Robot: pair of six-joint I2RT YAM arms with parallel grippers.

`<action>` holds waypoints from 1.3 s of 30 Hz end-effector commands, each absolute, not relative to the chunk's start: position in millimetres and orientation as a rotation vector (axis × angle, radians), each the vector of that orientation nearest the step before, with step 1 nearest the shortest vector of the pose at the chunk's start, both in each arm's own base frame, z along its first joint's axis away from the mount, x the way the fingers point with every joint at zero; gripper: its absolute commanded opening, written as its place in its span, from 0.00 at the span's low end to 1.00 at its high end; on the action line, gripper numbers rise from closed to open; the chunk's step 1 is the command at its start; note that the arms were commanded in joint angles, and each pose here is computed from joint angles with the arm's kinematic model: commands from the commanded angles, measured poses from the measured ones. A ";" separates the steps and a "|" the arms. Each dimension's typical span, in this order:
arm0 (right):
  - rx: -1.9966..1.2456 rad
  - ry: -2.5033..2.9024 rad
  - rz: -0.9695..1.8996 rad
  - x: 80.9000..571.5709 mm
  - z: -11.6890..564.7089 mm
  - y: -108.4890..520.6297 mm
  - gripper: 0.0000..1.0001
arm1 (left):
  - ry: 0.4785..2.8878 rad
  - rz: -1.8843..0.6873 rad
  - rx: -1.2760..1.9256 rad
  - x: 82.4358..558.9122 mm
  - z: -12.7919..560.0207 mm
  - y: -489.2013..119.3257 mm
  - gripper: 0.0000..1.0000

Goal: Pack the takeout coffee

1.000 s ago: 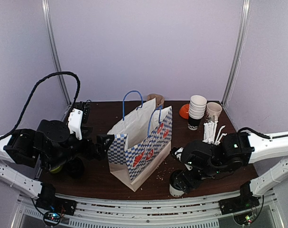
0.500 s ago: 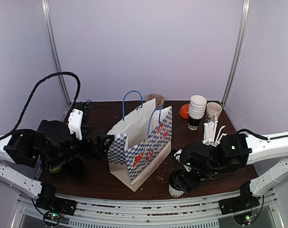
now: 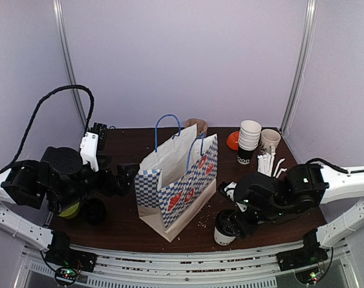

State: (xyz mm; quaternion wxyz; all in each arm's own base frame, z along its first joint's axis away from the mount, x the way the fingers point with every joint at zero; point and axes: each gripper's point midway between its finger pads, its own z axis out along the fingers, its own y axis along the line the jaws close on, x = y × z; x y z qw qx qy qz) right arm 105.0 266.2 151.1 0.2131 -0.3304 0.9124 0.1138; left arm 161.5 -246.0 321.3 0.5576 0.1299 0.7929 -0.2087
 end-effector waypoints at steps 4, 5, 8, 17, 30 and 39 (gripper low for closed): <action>-0.809 2.420 0.422 114.1 216.9 255.7 0.66 | 1.778 -0.444 0.211 180.9 373.4 -224.0 0.98; -0.802 2.407 0.446 113.1 226.1 253.5 0.65 | 1.767 -0.437 0.204 184.1 379.9 -222.5 0.99; -0.776 2.365 0.488 113.0 253.5 244.6 0.65 | 1.730 -0.404 0.206 197.0 401.6 -221.1 0.98; -0.699 2.281 0.400 124.0 304.4 202.7 0.63 | 1.888 -0.545 0.491 246.1 387.6 -274.5 0.98; -0.642 2.185 0.300 140.0 349.7 182.0 0.62 | 2.032 -0.510 0.739 288.4 324.1 -304.7 0.98; -0.598 2.102 0.281 152.6 384.2 188.0 0.62 | 1.983 -0.637 0.836 291.3 318.1 -322.7 0.65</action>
